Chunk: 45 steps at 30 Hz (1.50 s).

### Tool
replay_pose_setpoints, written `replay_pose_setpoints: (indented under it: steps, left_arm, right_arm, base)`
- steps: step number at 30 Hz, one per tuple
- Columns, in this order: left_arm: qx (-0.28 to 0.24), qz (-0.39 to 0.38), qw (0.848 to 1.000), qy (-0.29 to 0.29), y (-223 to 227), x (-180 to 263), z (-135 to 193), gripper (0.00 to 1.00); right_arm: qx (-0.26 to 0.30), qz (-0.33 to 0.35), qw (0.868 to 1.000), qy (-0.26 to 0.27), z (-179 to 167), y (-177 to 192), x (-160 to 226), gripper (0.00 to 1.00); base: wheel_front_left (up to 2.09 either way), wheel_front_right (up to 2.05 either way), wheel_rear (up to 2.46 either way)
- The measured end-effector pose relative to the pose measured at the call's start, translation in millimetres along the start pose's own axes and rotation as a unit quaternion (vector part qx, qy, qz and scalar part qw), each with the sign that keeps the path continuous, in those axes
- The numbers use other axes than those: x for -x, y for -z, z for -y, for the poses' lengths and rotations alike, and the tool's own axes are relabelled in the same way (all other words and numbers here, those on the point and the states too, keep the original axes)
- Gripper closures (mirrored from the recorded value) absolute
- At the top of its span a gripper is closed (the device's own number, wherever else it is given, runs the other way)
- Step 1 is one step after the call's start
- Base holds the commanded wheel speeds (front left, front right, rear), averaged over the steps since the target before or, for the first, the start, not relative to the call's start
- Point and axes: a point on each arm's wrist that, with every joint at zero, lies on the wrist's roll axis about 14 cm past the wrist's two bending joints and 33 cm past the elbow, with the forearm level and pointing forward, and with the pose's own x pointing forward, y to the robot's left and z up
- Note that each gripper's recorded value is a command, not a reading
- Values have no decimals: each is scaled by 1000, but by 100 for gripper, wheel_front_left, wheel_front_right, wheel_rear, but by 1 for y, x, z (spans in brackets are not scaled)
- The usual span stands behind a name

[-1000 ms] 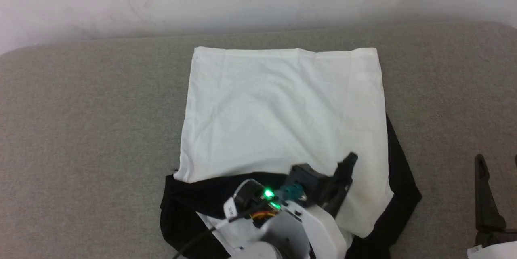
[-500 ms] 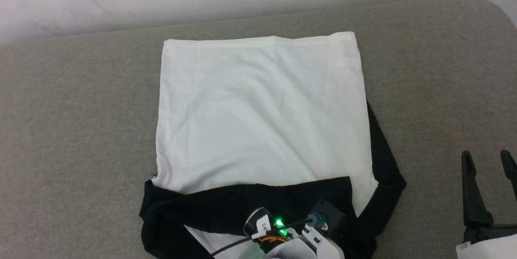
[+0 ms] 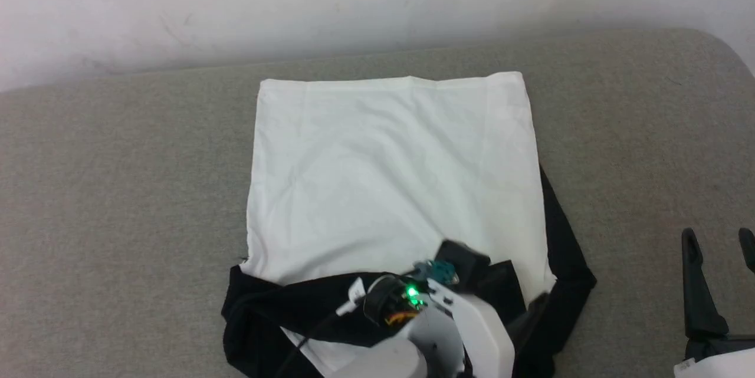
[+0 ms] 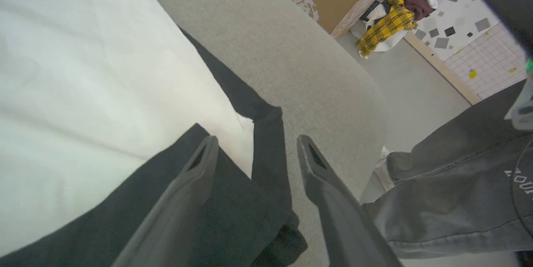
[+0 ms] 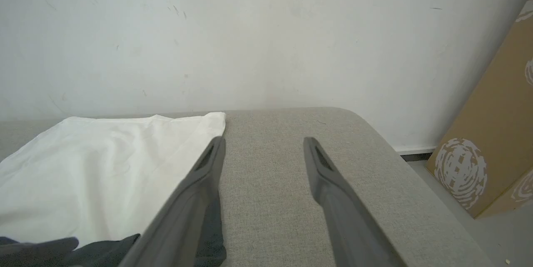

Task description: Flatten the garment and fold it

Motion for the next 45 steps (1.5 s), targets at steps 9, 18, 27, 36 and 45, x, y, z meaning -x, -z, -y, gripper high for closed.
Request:
replay_pose_setpoints:
  steps: [9,18,27,36,45]
  left_arm:
    - [12,236,967,-98,-129,77,-59,0]
    - [-51,416,858,-298,-160,224,-135,0]
    - [-69,340,803,-485,-67,312,-176,0]
    - [-64,353,815,-455,-69,301,-166,0]
    - [-83,355,828,-426,-91,268,-186,0]
  right_arm:
    - [0,18,1000,-22,-12,-13,-3,0]
    - [-1,21,999,-31,-16,-15,0,0]
    - [-8,11,999,-29,-13,-7,5,0]
    - [3,17,998,-55,-34,-16,-21,0]
    - [32,-62,995,-73,-48,1,-85,0]
  base:
    - [0,0,0]
    - [0,0,0]
    - [0,0,0]
    - [0,0,0]
    - [0,0,0]
